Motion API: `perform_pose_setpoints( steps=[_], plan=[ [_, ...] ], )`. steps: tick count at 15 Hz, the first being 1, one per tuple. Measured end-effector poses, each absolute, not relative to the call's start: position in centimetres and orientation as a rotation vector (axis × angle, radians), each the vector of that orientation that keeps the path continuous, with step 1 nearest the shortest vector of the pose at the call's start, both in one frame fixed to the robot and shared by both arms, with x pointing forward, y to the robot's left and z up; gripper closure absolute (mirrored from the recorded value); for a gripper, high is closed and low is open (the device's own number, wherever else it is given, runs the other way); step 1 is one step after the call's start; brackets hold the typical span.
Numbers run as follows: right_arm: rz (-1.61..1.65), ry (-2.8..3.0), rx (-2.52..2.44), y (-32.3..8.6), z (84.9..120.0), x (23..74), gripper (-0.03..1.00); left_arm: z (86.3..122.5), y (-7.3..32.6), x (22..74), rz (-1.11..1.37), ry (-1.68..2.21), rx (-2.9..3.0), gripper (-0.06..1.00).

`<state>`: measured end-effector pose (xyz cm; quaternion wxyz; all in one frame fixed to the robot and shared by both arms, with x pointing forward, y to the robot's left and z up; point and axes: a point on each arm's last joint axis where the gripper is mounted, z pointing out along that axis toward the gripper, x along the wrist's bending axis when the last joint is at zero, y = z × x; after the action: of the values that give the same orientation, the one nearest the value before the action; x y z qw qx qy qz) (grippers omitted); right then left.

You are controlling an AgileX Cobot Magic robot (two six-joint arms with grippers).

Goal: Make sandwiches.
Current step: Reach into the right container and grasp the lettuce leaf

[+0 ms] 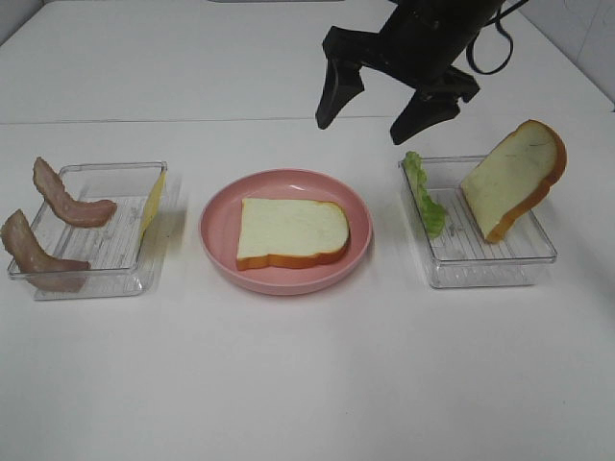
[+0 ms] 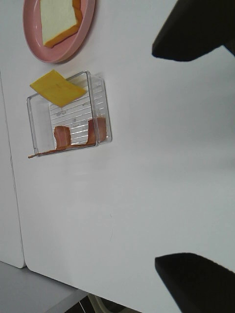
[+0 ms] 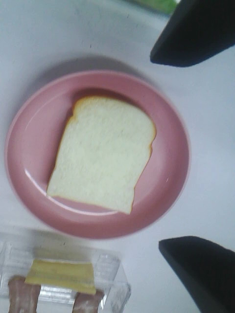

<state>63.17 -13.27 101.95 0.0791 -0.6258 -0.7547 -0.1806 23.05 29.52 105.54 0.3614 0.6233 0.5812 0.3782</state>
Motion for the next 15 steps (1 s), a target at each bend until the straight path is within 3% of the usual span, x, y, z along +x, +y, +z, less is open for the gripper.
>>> perform_pose_setpoints(
  steps=[5, 8, 15],
  plan=[
    [-0.325, -2.391, -2.086, -16.3, 102.7, 64.2, 0.05, 105.5, 29.5, 23.0, 0.974, 1.497, 1.606, -0.05],
    [-0.255, -2.316, -2.128, -18.0, 100.3, 65.5, 0.05, 105.5, 29.5, 23.0, 0.974, 1.497, 1.606, -0.05],
    [-0.221, -2.282, -2.129, -17.6, 95.3, 67.1, 0.09, 105.5, 29.5, 23.0, 0.974, 1.497, 1.606, -0.05]
  ],
)
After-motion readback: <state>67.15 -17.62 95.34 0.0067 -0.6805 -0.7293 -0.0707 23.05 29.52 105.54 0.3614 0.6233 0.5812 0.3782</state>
